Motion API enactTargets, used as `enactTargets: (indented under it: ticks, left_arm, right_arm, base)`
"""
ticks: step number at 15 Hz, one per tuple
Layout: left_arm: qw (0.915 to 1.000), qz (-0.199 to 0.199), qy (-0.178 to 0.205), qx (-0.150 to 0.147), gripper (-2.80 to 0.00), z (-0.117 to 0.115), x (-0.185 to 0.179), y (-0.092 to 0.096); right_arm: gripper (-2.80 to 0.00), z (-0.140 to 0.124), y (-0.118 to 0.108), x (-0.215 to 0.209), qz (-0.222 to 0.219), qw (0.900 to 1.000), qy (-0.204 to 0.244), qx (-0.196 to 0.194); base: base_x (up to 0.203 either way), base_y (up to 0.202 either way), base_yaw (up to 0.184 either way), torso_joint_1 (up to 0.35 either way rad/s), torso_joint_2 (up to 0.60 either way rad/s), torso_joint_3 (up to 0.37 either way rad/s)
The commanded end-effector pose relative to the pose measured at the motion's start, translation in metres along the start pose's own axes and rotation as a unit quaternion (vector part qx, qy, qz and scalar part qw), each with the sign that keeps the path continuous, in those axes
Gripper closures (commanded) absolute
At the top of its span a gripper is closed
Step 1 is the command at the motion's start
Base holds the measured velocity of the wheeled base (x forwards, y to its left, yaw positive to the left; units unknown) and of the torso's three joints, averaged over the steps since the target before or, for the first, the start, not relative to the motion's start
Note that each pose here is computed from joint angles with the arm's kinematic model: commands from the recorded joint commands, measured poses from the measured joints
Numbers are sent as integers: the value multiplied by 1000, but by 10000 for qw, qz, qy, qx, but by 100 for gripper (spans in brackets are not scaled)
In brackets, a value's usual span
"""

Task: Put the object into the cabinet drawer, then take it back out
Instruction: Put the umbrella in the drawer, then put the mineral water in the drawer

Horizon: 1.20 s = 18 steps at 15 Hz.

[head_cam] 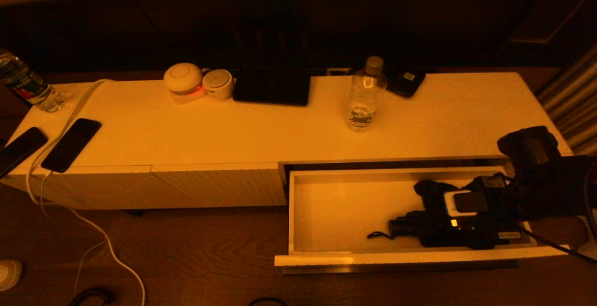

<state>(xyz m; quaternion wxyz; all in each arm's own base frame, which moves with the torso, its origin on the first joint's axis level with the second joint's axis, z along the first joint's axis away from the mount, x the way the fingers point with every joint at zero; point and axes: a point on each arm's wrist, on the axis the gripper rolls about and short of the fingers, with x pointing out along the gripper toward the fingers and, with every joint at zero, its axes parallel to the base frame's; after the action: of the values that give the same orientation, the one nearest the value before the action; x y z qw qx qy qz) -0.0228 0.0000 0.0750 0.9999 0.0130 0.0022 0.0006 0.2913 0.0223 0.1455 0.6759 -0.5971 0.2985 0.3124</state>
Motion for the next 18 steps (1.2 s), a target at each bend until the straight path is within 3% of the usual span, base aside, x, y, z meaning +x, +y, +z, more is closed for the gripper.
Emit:
enactTargets:
  ticks: [1,4,8,9,11,14,17,18]
  left_arm:
    - [10000,1,1,1,0,0,0,0]
    - [10000,1,1,1,0,0,0,0]
    - [10000,1,1,1,0,0,0,0]
    - [10000,1,1,1,0,0,0,0]
    - [10000,1,1,1,0,0,0,0]
    - [10000,1,1,1,0,0,0,0]
    - [10000,1,1,1,0,0,0,0]
    - [10000,1,1,1,0,0,0,0]
  right_arm:
    - [-280,6,-2,-3,-76,9999,-107,-18]
    - [-280,10,-13,-29,-450,9975,-404,355]
    - [-280,16,-12,-64,-734,9879,-678,1187]
    - [-280,18,-11,-77,-867,9816,-787,1506]
    - [-280,20,-10,-102,-1099,9616,-1089,2269]
    - [-280,23,-10,-121,-1229,9327,-1395,3090]
    - [-280,29,-19,-129,-1220,8943,-1710,3951]
    - [-280,33,-28,-130,-1207,8771,-1839,4269]
  base:
    - [0,0,0,0,0,0]
    - [0,0,0,0,0,0]
    - [0,0,0,0,0,0]
    - [0,0,0,0,0,0]
    - [0,0,0,0,0,0]
    - [0,0,0,0,0,0]
    - [0,0,0,0,0,0]
    - [0,0,0,0,0,0]
